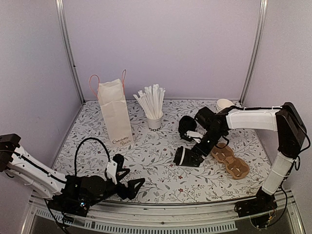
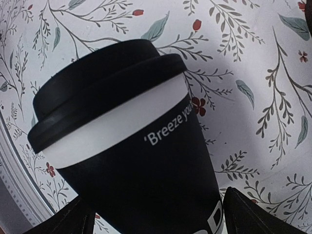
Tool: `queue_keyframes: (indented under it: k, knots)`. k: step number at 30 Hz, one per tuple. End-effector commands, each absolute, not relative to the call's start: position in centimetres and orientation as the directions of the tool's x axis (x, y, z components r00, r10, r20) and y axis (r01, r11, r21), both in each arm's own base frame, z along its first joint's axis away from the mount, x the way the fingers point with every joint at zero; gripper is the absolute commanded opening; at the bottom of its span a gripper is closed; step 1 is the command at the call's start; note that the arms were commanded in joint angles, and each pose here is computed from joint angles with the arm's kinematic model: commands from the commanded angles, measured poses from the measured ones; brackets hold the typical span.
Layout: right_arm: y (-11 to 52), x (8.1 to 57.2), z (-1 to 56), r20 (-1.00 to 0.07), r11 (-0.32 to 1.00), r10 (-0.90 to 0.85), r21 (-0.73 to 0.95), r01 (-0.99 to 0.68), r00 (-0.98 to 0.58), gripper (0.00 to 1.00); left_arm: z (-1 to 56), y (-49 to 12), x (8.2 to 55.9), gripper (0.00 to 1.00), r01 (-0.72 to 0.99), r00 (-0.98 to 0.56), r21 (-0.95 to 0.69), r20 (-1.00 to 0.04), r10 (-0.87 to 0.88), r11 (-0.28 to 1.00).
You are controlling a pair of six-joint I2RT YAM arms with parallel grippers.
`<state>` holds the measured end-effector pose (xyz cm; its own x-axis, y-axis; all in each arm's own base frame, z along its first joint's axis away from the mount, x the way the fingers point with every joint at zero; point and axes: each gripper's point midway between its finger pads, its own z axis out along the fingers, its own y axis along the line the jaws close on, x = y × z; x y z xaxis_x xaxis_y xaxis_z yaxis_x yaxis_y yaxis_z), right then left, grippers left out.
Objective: Pack the takeout coffee
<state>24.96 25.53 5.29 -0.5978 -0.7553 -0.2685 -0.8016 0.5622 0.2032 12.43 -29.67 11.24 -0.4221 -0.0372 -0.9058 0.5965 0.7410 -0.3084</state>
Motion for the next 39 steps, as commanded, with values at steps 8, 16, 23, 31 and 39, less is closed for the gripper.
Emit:
queue_keyframes:
  k: [8, 16, 23, 31, 39]
  knots:
    - [28.8, 22.8, 6.2, -0.379, 0.391, -0.762, 0.377, -0.84, -0.525, 0.73, 12.9, -29.8, 13.9, 0.97, 0.591, -0.425, -0.359, -0.9, -0.099, 0.722]
    - [30.4, 20.2, 10.0, -0.556, 0.19, -0.71, 0.439, -0.878, -0.432, 0.68, 15.9, -31.5, 14.4, 1.0, 0.697, -0.457, -0.426, -0.884, -0.101, 0.576]
    - [31.3, 17.6, 14.4, -0.694, -0.013, -0.633, 0.451, -0.892, -0.342, 0.68, 18.1, -35.5, 12.1, 1.0, 0.833, -0.442, -0.381, -0.895, 0.068, 0.402]
    - [31.6, 14.7, 16.7, -0.756, -0.153, -0.609, 0.408, -0.9, -0.239, 0.69, 19.4, -38.8, 11.7, 1.0, 0.865, -0.437, -0.368, -0.887, 0.153, 0.341]
    - [31.8, 12.7, 17.5, -0.78, -0.208, -0.605, 0.35, -0.913, -0.161, 0.7, 19.7, -39.5, 12.5, 1.0, 0.862, -0.441, -0.367, -0.883, 0.161, 0.349]
